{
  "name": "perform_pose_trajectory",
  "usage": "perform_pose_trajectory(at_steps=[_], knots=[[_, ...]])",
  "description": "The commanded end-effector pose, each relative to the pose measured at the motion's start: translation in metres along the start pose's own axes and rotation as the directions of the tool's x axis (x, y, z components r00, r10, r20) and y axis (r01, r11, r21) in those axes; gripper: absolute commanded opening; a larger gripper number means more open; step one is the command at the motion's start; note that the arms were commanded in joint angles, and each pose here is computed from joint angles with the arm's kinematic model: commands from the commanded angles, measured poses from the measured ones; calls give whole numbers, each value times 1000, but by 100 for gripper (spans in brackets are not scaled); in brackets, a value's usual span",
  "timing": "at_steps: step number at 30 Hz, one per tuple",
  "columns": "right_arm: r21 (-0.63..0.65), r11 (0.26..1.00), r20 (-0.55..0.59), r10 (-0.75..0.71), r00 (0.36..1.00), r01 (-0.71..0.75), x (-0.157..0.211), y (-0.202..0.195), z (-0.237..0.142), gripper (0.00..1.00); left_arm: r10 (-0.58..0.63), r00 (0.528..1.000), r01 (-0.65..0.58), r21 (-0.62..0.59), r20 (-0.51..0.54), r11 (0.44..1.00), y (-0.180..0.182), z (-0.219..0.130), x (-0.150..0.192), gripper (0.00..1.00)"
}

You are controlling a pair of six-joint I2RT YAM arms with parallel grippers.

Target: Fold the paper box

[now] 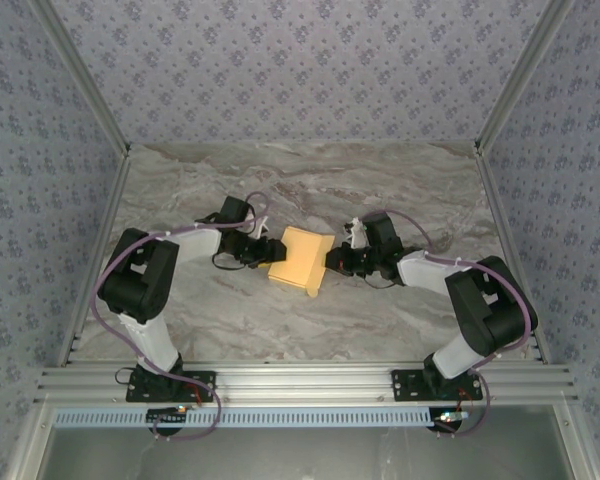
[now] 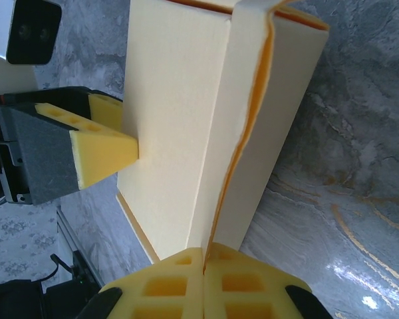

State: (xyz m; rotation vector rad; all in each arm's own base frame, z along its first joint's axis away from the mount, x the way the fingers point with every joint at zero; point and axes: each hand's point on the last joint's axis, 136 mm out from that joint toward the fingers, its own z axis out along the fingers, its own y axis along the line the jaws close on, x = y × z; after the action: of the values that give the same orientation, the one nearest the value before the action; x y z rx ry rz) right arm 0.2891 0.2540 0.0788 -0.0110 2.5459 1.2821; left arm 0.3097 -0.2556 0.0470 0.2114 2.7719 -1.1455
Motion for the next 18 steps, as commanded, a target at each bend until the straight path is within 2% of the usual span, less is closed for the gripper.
perform_pose_trajectory(at_steps=[1,6,14,18], knots=[[-33,999,-8,-31,999,30,0,7,1,7,19,1000,-19,7,7,1000,-5,0,-11,55],[-15,1000,-18,-20,1000,20,0,1,4,7,33,999,-33,-1,11,999,-7,0,-19,55],[-13,1000,-14,-15,1000,14,-3,2,4,7,21,1000,-21,9,-10,1000,-2,8,-17,36],[-48,999,6,-7,1000,7,-10,13,2,8,8,1000,-8,27,-18,1000,-5,7,-14,29]])
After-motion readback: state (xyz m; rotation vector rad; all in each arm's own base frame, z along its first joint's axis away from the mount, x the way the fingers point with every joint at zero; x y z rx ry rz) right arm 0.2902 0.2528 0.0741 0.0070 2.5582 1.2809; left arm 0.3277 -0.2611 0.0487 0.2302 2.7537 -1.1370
